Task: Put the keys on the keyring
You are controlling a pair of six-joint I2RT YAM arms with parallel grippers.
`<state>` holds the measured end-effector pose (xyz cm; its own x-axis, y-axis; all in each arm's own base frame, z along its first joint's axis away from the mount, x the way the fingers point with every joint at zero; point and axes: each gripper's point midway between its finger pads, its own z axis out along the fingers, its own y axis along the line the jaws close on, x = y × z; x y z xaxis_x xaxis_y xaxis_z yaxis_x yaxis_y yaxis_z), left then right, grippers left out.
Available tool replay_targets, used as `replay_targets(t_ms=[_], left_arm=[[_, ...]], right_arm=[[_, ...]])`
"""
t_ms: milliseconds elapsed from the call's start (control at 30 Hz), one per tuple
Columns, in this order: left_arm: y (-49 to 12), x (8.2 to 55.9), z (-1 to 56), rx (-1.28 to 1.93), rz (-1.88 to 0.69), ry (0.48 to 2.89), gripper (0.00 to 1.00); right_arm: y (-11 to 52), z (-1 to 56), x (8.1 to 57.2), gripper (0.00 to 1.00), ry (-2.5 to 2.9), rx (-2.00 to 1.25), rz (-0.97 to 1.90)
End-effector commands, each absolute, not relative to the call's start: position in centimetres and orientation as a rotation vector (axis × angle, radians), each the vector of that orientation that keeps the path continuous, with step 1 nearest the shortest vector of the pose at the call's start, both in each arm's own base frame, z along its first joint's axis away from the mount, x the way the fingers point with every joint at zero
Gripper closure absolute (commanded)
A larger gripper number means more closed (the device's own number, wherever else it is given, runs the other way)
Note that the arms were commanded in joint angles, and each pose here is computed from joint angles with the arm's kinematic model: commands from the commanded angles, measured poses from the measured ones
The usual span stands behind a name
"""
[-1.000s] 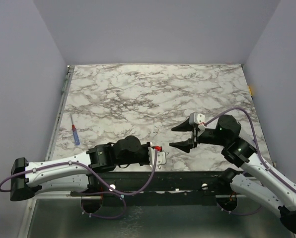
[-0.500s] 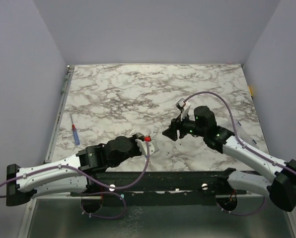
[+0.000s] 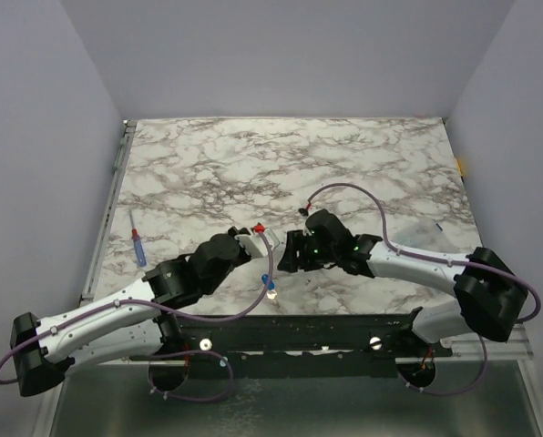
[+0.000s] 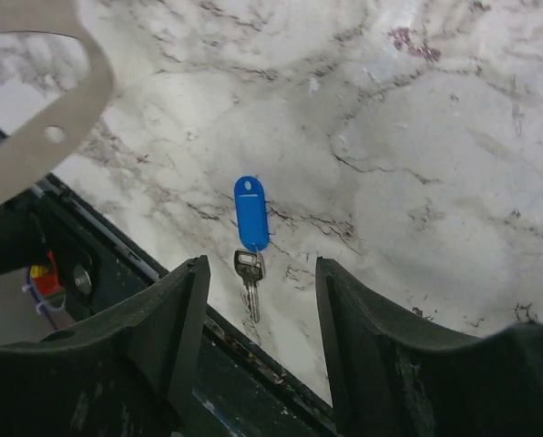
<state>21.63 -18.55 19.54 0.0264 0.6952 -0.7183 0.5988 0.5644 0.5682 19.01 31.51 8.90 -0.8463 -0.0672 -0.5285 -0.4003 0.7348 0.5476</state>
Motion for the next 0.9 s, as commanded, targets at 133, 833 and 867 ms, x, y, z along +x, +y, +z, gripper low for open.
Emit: replay_targets(t_ms=[133, 833, 867], left_arm=[[-15.9, 24.2, 22.0, 0.858, 0.170, 1.663, 1.00], [-15.2, 24.9, 22.0, 0.797, 0.162, 1.679, 1.00], [-15.2, 24.9, 22.1, 0.795, 0.161, 1.678, 1.00]], right_arm=[[32.8, 5.7, 17.3, 0.43, 2.658, -0.149, 0.776], [34.5, 1.9, 15.1, 0.60, 2.843, -0.291, 0.667], [34.5, 1.9, 15.1, 0.61, 2.840, -0.293, 0.663]])
